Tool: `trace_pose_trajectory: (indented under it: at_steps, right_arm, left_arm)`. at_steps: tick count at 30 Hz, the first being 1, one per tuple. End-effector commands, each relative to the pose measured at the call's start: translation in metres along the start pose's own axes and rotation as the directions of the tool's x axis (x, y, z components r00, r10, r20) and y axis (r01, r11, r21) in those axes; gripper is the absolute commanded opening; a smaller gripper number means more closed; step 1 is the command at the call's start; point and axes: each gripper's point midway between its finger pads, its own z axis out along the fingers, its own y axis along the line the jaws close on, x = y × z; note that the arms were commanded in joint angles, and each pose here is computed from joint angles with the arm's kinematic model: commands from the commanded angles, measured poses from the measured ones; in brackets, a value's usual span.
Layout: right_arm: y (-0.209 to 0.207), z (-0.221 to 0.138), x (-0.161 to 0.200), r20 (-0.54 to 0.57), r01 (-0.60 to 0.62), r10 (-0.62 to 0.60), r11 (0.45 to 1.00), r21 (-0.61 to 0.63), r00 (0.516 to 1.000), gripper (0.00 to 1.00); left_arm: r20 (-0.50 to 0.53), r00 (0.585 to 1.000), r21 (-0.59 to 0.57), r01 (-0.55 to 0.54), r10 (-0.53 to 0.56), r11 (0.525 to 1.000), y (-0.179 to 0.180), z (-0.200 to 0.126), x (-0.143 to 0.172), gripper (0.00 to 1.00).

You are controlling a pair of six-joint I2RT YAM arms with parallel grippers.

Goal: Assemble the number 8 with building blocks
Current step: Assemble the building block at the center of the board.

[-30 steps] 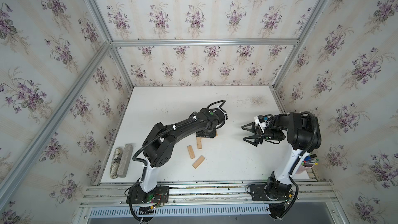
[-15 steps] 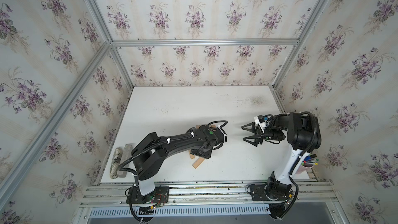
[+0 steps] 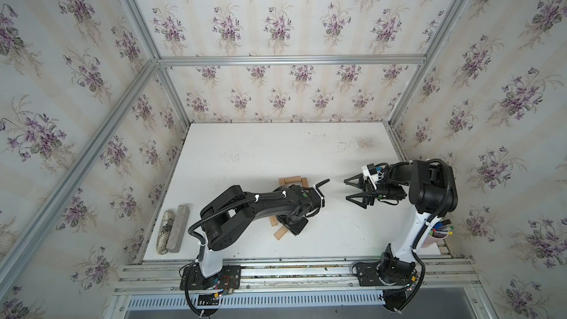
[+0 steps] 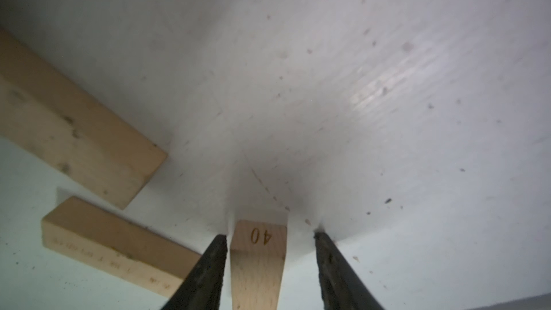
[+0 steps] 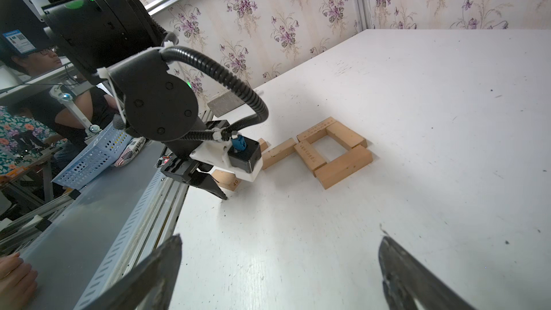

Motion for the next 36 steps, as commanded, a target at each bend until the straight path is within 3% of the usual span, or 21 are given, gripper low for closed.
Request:
trace_pose_trajectory:
  at_steps: [1, 11, 21, 25, 31, 36]
  right_arm:
    - [-0.001, 0.0, -0.007, 0.024, 0.368, -0.369, 0.929, 0.022, 0.929, 1.0]
    - [-0.001, 0.0, -0.007, 0.025, 0.369, -0.37, 0.929, 0.024, 0.929, 1.0]
    - [-0.001, 0.0, -0.007, 0.024, 0.369, -0.369, 0.929, 0.023, 0.929, 1.0]
    - [-0.001, 0.0, -0.007, 0.025, 0.369, -0.369, 0.929, 0.024, 0.929, 1.0]
    - [-0.001, 0.0, -0.007, 0.024, 0.369, -0.369, 0.929, 0.023, 0.929, 1.0]
    - [-0.001, 0.0, -0.007, 0.024, 0.368, -0.368, 0.93, 0.022, 0.929, 1.0]
  left_arm:
    - [-0.022, 0.997, 0.025, -0.08, 0.08, 0.997, 0.001, 0.008, 0.005, 0.48]
    - [-0.013, 0.998, 0.035, -0.06, 0.06, 0.998, 0.019, -0.002, 0.021, 0.5]
    - [-0.016, 0.999, 0.065, -0.032, 0.033, 0.997, 0.015, -0.004, 0.024, 0.49]
    - [-0.019, 1.0, 0.083, -0.018, 0.02, 0.996, 0.012, -0.004, 0.026, 0.41]
    - [-0.029, 0.999, 0.119, -0.012, 0.015, 0.993, 0.006, -0.005, 0.031, 0.41]
    - [-0.039, 0.998, 0.13, -0.041, 0.046, 0.991, 0.004, -0.002, 0.033, 0.23]
